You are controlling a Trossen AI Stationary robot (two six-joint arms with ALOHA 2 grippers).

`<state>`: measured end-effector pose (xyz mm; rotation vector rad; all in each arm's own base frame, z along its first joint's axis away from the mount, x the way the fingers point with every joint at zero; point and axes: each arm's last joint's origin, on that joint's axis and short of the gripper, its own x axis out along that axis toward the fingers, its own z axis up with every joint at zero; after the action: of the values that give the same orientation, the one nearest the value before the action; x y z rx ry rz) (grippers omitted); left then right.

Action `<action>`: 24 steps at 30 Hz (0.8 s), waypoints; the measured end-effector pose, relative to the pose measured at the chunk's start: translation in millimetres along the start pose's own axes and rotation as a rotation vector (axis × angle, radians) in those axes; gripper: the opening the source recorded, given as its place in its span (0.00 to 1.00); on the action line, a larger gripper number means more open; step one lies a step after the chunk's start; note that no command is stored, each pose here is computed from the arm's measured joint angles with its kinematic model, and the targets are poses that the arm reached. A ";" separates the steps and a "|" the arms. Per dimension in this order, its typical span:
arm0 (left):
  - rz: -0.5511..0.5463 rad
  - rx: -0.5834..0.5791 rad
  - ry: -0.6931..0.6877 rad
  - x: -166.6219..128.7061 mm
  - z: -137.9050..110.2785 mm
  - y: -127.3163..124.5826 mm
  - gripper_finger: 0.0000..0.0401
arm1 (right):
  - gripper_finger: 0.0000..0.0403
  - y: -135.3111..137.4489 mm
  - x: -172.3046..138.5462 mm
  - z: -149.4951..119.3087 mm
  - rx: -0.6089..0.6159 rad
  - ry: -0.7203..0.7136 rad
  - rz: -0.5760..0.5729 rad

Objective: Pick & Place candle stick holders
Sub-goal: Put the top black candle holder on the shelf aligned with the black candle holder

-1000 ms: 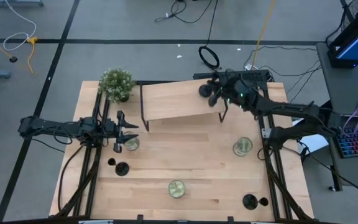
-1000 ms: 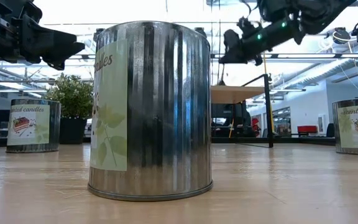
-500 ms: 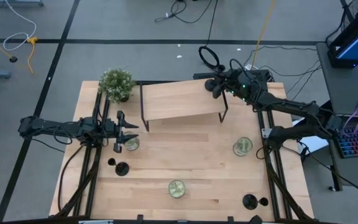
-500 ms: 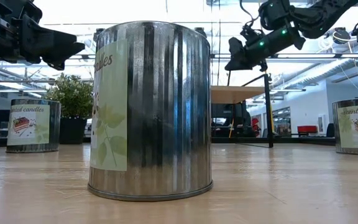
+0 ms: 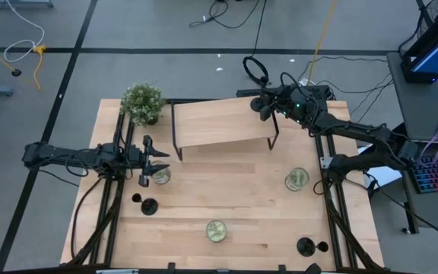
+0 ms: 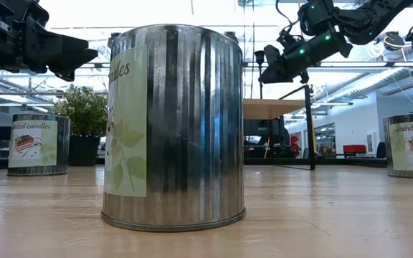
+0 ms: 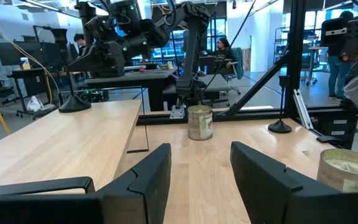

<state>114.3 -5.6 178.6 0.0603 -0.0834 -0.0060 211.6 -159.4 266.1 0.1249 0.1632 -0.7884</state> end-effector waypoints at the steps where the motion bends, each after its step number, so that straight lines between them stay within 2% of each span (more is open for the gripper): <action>1: 0.000 -0.011 -0.001 0.0 0.1 0.0 0.44 | 0.26 -0.1 -0.2 -0.2 -0.006 0.002 -0.001; 5: -0.017 -0.044 -0.009 0.1 1.6 -0.4 0.44 | 0.31 -1.3 -5.0 3.4 -0.014 -0.009 -0.027; 10: -0.027 0.060 -0.003 0.7 9.4 -0.2 0.44 | 0.37 1.3 -18.9 11.7 -0.021 -0.029 -0.007; 14: -0.149 0.104 0.121 0.1 14.4 -3.0 0.44 | 0.40 6.5 -34.3 15.5 -0.025 -0.013 0.022; 16: -0.171 0.102 0.170 -1.0 19.3 -3.1 0.44 | 0.42 10.2 -42.1 17.6 -0.026 -0.013 0.043; 20: -0.210 0.062 0.206 -4.0 38.4 -2.7 0.44 | 0.43 20.1 -55.3 20.3 -0.032 -0.027 0.100; 24: -0.367 0.020 0.131 -9.0 69.7 -5.1 0.44 | 0.43 29.9 -66.1 19.6 -0.037 -0.045 0.160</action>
<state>99.5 -14.8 246.9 0.0949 0.0598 -0.3672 189.1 -96.0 299.5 0.0841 0.1232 -0.6279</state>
